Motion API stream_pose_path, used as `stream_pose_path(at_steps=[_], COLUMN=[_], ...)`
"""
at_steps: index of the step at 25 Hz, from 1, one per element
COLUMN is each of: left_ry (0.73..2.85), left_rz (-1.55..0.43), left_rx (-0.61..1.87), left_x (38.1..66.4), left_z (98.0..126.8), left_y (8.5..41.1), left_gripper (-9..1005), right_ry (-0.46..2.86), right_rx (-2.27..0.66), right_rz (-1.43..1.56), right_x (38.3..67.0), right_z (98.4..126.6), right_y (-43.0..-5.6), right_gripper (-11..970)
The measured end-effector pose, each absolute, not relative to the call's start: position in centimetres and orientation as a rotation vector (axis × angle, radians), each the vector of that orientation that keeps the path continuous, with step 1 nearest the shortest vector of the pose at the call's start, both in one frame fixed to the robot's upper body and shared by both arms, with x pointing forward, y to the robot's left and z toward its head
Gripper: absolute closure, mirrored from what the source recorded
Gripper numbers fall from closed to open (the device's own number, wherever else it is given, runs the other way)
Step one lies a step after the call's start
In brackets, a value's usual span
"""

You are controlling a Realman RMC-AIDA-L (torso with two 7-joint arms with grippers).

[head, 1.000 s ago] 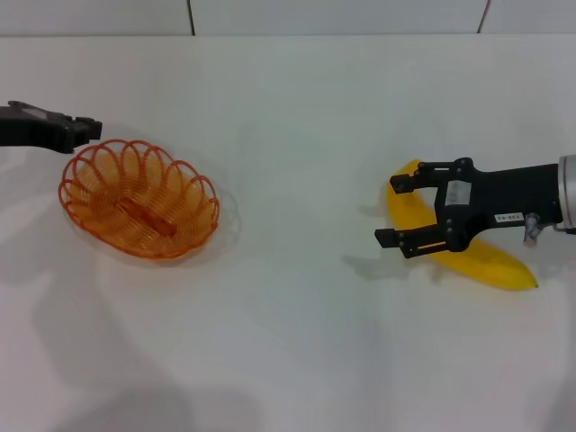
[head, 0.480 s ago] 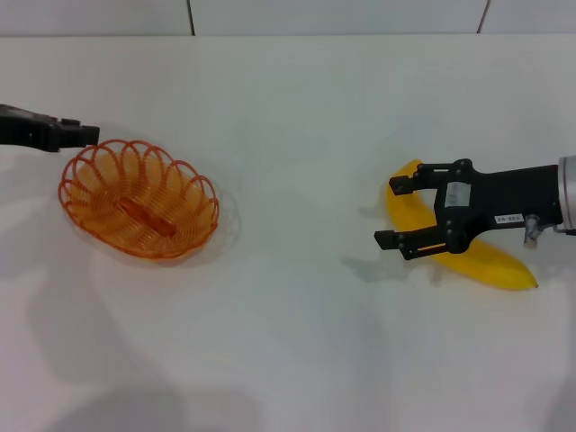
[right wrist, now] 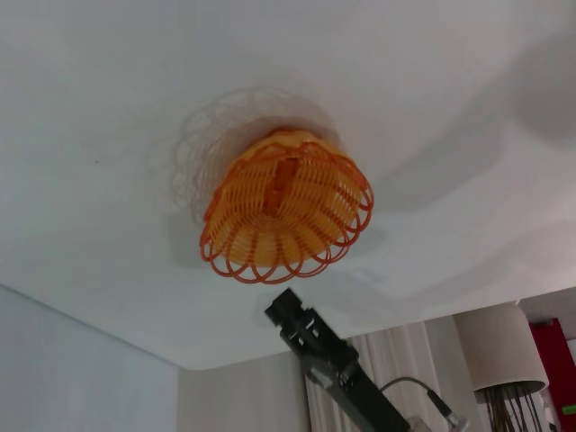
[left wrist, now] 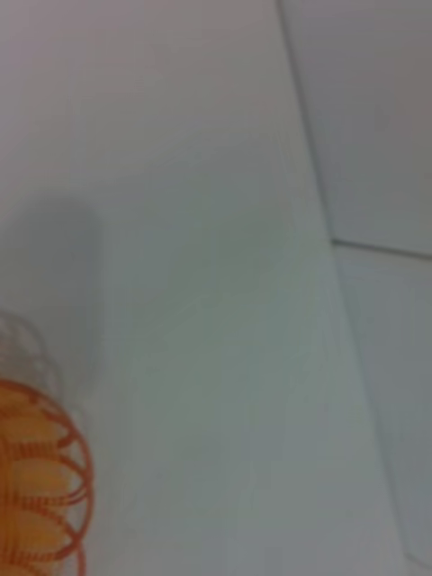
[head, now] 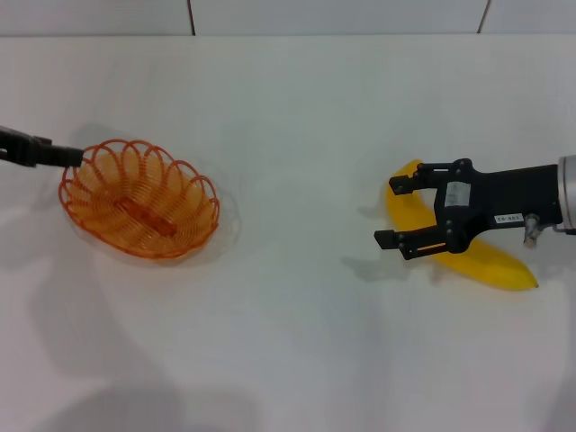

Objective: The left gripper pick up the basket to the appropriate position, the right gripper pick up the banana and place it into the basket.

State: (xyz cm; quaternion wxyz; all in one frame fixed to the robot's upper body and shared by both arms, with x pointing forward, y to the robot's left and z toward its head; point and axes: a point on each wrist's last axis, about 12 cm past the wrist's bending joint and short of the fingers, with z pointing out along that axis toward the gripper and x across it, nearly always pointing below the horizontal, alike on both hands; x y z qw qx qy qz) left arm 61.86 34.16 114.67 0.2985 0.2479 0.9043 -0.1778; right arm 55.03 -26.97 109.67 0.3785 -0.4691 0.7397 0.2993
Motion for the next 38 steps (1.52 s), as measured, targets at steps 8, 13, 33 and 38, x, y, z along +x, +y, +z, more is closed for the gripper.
stream_pose_path(at_steps=[8, 13, 33, 38], left_ry=[2.438, 2.441, 2.417, 2.416], left_rz=[-0.439, -0.426, -0.327, -0.326], left_rx=[0.706, 0.714, 0.764, 0.764], left_x=[62.2, 62.2, 62.5, 62.5], left_z=[114.3, 114.1, 112.8, 112.7], left_y=[32.9, 32.8, 32.0, 31.9], left_gripper=[398, 399, 403, 404], right_ry=[1.892, 1.895, 1.896, 1.896], right_rx=[-1.220, -1.231, -1.228, -1.228], right_rz=[0.770, 0.776, 0.779, 0.779], right_x=[55.1, 55.2, 55.3, 55.3], right_z=[109.6, 109.7, 109.8, 109.7], right_y=[-26.5, -26.2, -26.1, -26.1], right_gripper=[81, 81, 80, 80])
